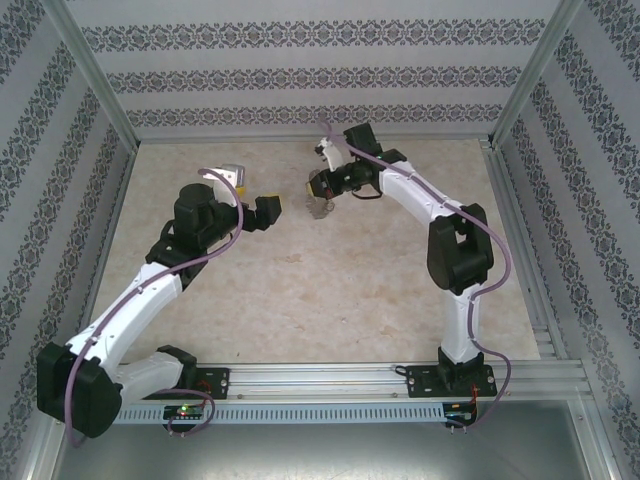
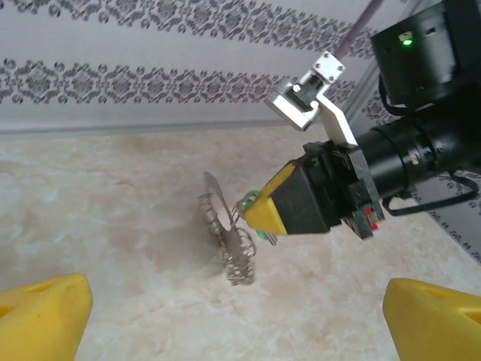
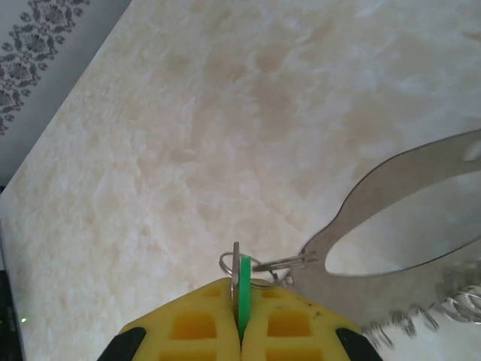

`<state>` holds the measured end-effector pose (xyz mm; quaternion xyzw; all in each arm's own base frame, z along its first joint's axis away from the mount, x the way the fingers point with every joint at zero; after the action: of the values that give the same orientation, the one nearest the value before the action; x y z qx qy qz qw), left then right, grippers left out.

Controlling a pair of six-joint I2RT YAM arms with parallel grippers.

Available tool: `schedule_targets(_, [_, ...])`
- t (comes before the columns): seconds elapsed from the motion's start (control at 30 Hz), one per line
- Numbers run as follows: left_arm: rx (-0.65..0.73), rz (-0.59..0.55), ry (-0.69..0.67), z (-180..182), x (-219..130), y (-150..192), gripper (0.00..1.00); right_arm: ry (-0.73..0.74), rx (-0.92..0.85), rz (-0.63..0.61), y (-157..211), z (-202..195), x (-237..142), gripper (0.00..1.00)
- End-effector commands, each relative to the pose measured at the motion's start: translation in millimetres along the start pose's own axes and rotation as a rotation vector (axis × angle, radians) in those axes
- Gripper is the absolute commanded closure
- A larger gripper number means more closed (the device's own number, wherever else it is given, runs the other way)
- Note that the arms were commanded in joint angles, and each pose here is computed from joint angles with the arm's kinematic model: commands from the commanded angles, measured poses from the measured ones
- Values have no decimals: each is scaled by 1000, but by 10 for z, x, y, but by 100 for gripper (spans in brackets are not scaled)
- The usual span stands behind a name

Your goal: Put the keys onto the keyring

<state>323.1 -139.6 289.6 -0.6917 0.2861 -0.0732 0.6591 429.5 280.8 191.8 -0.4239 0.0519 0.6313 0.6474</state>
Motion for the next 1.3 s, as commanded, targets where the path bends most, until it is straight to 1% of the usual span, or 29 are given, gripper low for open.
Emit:
schedule_targets(0.0, [-52,-43,-27,80,17,-212,0,-11,4,-19,59,114,55,100])
schedule_targets(0.2, [-124,-26,-39,230,160,-176,0,29,92,17,302,83,378,100])
schedule_targets(0.53, [-202,0,-75,409,277,-166,0,88,278,32,559,55,830,100])
schedule_targets(0.67, [-268,21,-93,493,371,-122,0,130,371,25,685,26,1003,100])
schedule_targets(0.8, [-343,15,-128,593,418,-70,0,141,459,16,791,0,1181,100])
schedule_targets(0.97, [-400,-4,-156,656,432,-32,0,161,503,26,887,59,1373,100])
schedule_targets(1.17, [-426,-1,-147,656,475,15,0,174,523,52,1008,104,1541,100])
schedule_targets(1.2, [-428,-3,-145,653,477,13,0,177,523,51,1020,108,1550,97])
schedule_targets(1.27, [-430,-3,-146,660,483,16,0,176,520,51,1034,135,1560,83])
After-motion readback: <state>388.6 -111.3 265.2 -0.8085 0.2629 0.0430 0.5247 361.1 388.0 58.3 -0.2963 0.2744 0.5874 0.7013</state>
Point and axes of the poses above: each hand's point on the last joint's axis, 136 mm out from that joint toward the fingers, its own x axis out along the fingers, its own z axis along the line the jaws close on, y = z × x, the point moved 4 cm from there along -x, back along the fingers, and after that the axes turned 12 degrees about x, right-handed, at the moved point
